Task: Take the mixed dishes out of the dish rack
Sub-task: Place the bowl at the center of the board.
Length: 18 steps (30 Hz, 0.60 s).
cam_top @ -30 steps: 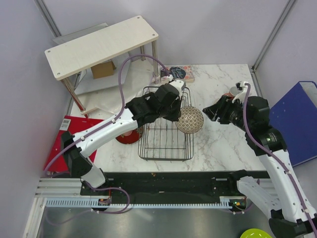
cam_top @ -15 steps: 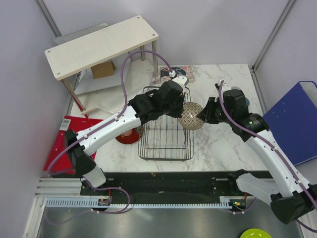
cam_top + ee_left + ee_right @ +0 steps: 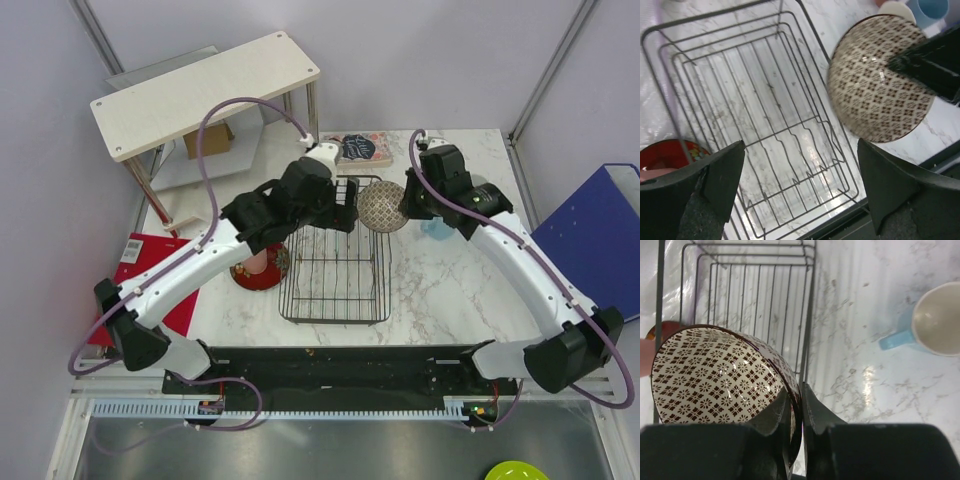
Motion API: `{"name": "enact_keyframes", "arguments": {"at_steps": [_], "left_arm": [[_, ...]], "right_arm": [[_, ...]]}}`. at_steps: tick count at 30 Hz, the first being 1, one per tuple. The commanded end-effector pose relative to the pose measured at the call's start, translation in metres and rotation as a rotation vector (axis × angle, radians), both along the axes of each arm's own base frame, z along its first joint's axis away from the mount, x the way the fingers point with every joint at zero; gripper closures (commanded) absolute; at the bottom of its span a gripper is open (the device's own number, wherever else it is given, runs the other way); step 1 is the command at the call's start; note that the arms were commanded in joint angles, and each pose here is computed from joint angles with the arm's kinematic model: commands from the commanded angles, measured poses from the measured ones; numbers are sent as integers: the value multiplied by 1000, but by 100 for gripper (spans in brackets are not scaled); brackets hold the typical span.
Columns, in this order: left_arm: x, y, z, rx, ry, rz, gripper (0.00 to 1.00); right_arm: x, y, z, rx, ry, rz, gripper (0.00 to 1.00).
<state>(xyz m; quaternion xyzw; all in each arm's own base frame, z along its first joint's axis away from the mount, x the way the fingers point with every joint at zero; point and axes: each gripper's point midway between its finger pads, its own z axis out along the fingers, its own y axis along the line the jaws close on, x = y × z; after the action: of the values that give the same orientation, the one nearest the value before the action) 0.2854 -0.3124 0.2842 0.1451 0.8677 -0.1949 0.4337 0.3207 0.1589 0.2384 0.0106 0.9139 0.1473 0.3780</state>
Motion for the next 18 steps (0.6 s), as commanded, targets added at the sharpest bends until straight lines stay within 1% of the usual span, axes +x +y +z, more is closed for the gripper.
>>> {"name": "enact_keyframes", "arguments": {"at_steps": [1,3,4,5,6,7,8,9,10,12,18], "left_arm": [[12,58,35,-74,-101,176,1],[11,78,29,-61,-118,231,1],[7,87,40,-98,-146,248,1],[5,92,41,-107,-159,263,1],[1,96,32,-100,-151,264,1],[-1,98,30,-114,-151,270,1],[-7,101,37,-150,-165,266,1],[-9,102,26,-141,-149,262,1],[-12,102,25,-154,-143,257,1],[-18,101,15,-152,-118,240,1],[-30,103,-8,-162,-54,230,1]], "right_arm": [[23,-36,44,-96,-120,-145,100],[17,-45,36,-88,-91,-175,100],[16,-57,31,-89,-77,-212,100],[11,-66,18,-92,-48,-240,100],[5,-73,20,-60,-51,-268,100],[4,-92,15,-50,-42,-327,100],[-2,-101,0,-47,-11,-350,100],[-8,-111,2,-36,-24,-383,100],[-12,-124,-8,-52,-7,-427,100],[-20,-135,-10,-62,-8,-472,100],[-48,-170,-45,-22,83,-635,100]]}}
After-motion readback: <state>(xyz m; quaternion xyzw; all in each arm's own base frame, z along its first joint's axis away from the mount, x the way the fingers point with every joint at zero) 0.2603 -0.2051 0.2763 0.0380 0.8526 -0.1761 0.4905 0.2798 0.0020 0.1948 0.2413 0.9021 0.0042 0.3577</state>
